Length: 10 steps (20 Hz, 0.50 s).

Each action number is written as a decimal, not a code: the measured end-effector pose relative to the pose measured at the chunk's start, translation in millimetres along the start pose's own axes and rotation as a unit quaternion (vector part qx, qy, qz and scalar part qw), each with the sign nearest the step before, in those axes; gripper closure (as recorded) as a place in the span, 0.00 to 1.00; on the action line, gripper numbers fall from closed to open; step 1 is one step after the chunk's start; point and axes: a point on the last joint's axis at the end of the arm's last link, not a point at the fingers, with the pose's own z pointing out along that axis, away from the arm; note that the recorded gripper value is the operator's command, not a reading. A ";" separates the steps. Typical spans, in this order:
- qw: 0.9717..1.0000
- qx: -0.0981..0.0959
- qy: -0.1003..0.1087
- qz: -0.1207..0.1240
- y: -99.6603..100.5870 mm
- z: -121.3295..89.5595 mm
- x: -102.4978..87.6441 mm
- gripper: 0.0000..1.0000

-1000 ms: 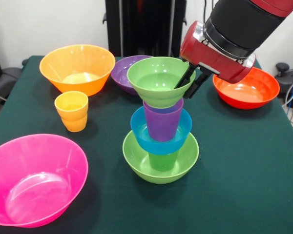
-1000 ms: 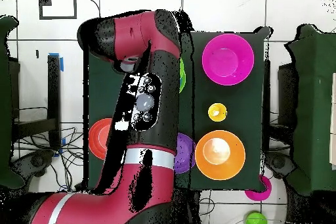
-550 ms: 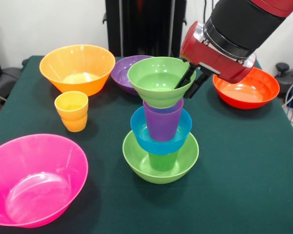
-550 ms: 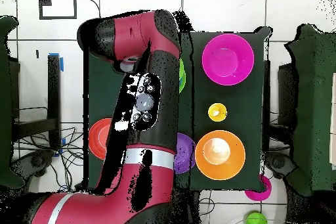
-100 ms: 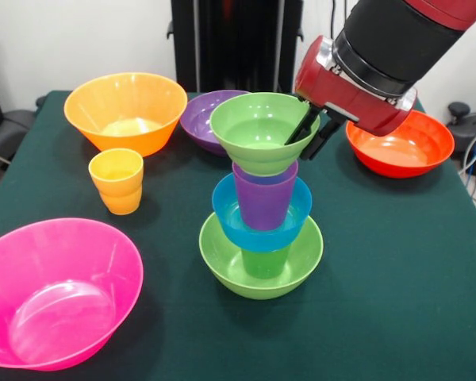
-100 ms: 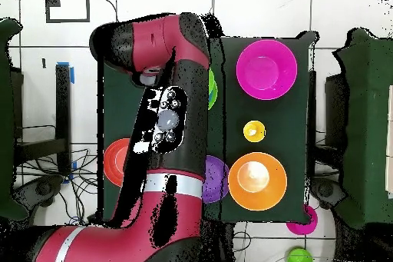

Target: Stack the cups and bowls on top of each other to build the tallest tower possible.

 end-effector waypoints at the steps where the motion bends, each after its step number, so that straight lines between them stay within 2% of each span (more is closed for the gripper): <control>1: 1.000 0.000 0.001 0.000 0.2 0.6 0.6 1.00; 10: 1.000 0.001 0.004 -0.002 0.6 6.3 4.0 1.00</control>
